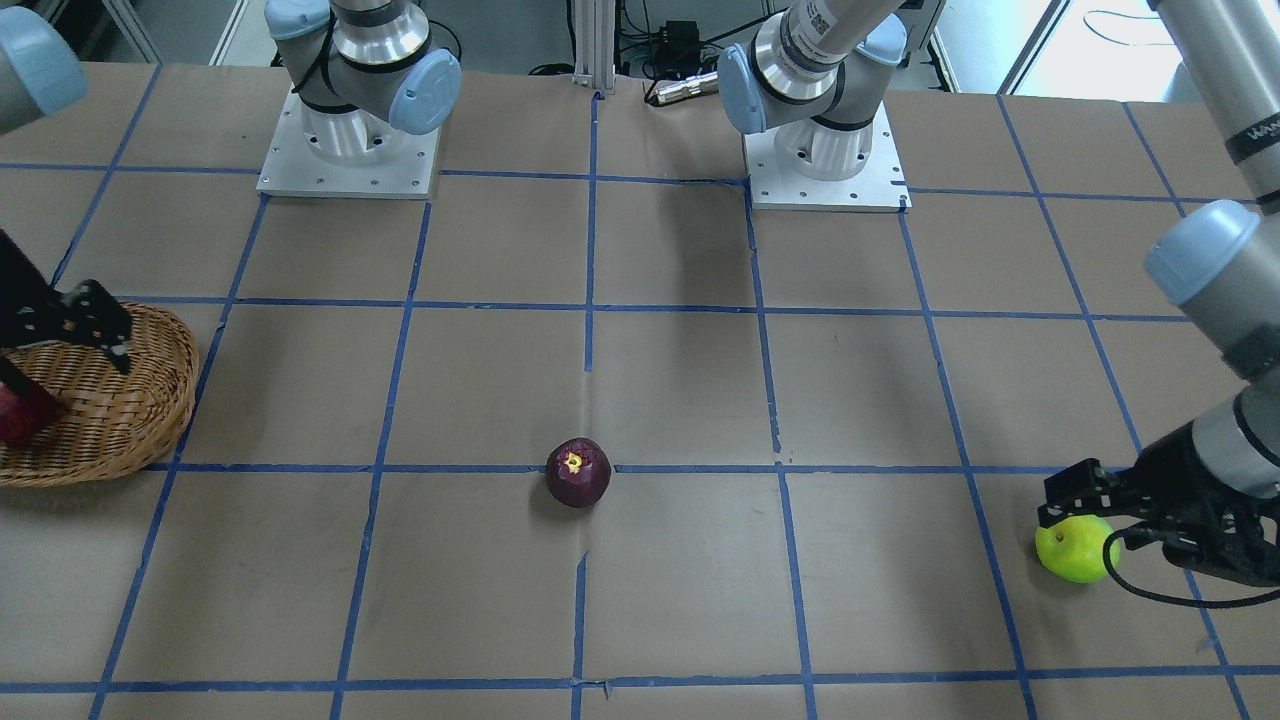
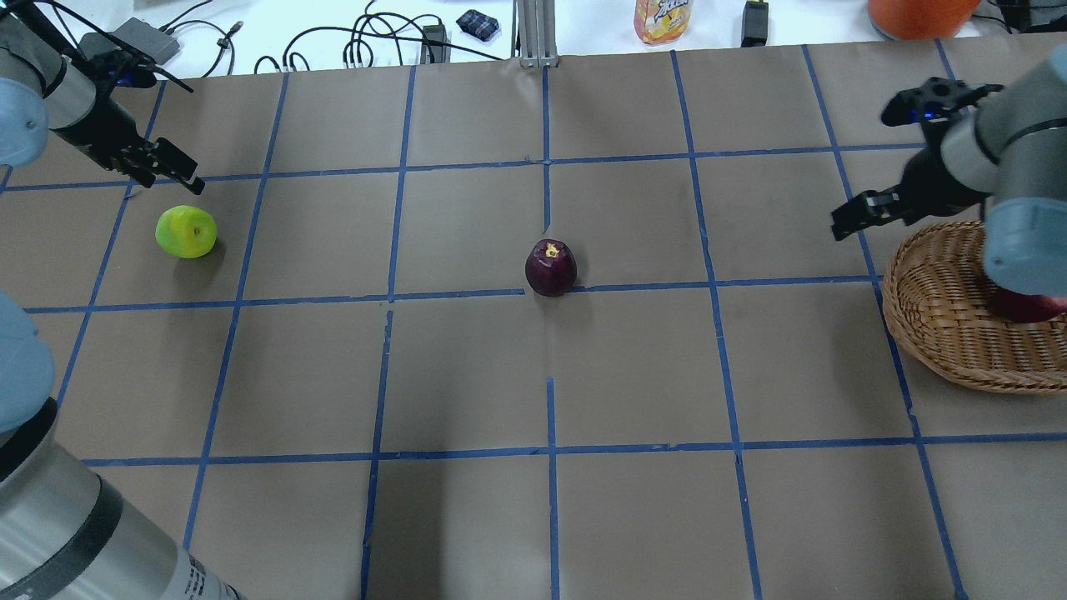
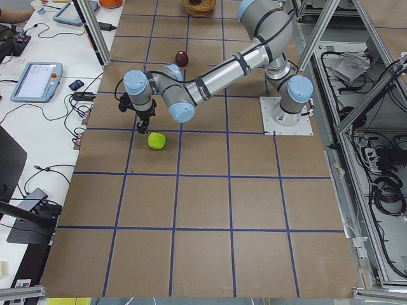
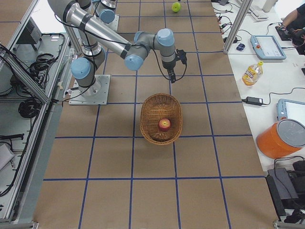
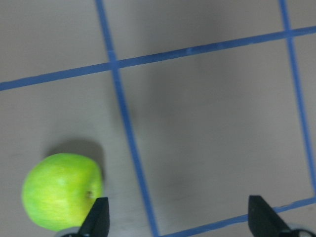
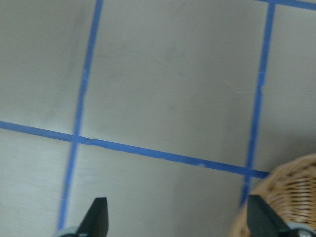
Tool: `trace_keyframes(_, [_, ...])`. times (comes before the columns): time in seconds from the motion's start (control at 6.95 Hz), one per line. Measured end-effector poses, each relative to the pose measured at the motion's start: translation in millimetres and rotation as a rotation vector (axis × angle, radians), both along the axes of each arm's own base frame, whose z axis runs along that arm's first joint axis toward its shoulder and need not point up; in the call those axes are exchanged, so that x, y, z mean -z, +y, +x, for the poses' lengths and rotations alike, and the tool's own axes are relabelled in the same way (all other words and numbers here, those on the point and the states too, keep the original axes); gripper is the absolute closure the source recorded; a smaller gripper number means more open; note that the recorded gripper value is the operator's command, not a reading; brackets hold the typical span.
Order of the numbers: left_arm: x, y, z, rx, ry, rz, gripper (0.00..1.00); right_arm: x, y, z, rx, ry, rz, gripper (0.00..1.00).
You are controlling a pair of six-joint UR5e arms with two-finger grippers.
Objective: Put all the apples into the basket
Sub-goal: 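Grasp the dark apple with the right gripper while the left grasps the green apple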
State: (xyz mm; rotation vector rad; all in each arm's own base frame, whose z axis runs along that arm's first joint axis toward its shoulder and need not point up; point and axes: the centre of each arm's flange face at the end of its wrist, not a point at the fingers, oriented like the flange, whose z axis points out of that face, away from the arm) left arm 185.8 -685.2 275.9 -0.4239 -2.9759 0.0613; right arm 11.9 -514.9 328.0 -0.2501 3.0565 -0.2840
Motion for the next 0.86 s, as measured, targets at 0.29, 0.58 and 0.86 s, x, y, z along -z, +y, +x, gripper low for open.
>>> trace_keyframes(0.29, [29.7,-7.7,18.0,0.025,0.031,0.026,0.00,15.6,-5.0,129.6,0.170,-0.020,0.057,0.00])
trace_keyframes(0.58, [57.6,-0.7,40.4,0.010,0.064,0.055,0.05,28.1,-32.0,242.9,0.239,-0.035,0.072,0.00])
trace_keyframes(0.86, [73.9,3.2,40.3,-0.015,0.117,0.064,0.63,59.0,-47.8,321.1,0.259,-0.039,0.101,0.00])
